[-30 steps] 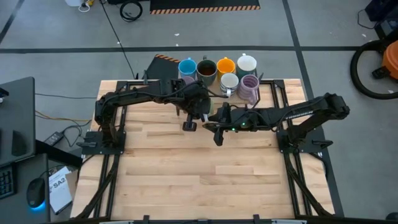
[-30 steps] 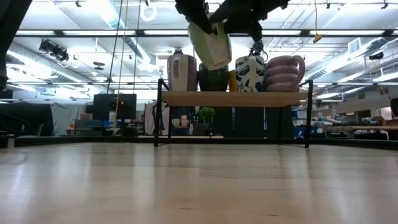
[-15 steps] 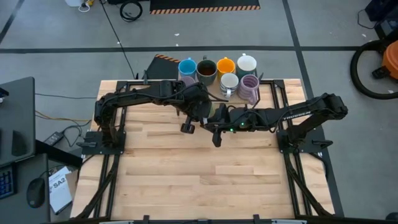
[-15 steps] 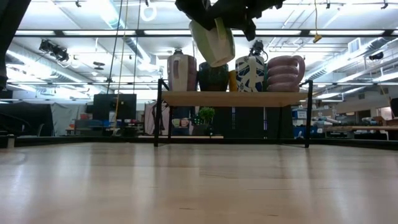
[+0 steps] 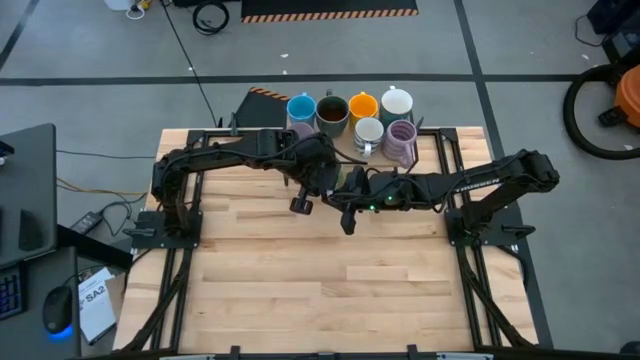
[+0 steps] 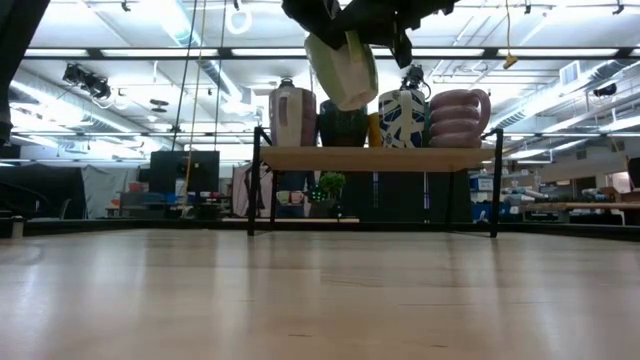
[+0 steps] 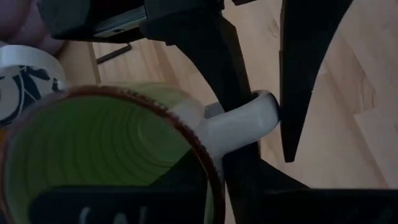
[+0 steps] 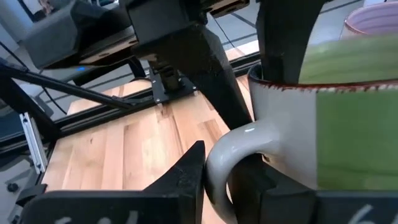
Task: Place coffee mugs
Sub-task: Put the green mug on the shelf
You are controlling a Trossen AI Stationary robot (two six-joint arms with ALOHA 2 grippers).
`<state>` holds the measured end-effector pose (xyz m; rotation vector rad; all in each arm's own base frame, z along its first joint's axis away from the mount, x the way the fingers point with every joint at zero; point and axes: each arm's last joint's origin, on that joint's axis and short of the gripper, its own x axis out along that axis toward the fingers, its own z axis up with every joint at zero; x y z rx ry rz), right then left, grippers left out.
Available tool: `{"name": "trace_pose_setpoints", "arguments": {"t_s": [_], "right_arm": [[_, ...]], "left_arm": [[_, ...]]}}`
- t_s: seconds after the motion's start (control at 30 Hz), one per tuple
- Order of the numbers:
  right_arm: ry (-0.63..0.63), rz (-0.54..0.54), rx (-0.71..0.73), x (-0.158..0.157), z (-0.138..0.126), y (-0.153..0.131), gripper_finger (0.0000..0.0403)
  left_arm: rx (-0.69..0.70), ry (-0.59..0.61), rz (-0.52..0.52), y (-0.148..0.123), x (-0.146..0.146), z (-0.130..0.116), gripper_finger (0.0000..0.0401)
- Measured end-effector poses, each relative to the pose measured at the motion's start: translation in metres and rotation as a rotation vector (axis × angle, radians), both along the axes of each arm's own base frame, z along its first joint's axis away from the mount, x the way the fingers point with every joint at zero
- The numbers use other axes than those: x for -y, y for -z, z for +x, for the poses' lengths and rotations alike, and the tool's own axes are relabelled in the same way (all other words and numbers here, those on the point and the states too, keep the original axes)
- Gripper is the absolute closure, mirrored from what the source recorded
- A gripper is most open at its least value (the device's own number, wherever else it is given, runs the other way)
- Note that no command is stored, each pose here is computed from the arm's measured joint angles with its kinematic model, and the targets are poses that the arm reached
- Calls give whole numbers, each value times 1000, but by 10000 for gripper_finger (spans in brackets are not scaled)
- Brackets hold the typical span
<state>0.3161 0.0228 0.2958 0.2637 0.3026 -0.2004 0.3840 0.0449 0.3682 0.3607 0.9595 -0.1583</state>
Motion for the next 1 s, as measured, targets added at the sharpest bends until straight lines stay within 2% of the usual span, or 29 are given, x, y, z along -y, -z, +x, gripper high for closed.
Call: {"name": "trace_pose_setpoints", "arguments": {"t_s": [0.13, 0.5, 0.8, 1.0], "right_arm": [[-6, 2, 0, 0, 0, 0, 352], [-13, 4, -3, 1, 0, 0, 350], [-7, -13, 11, 1, 0, -1, 348], [-1, -31, 77, 5, 0, 6, 350]], "left_arm": [[4, -7, 24, 0, -1, 1, 324], [18, -16, 29, -13, -2, -12, 249], [100, -69, 16, -46, -5, -44, 241], [186, -183, -108, -69, -12, -69, 241]]}}
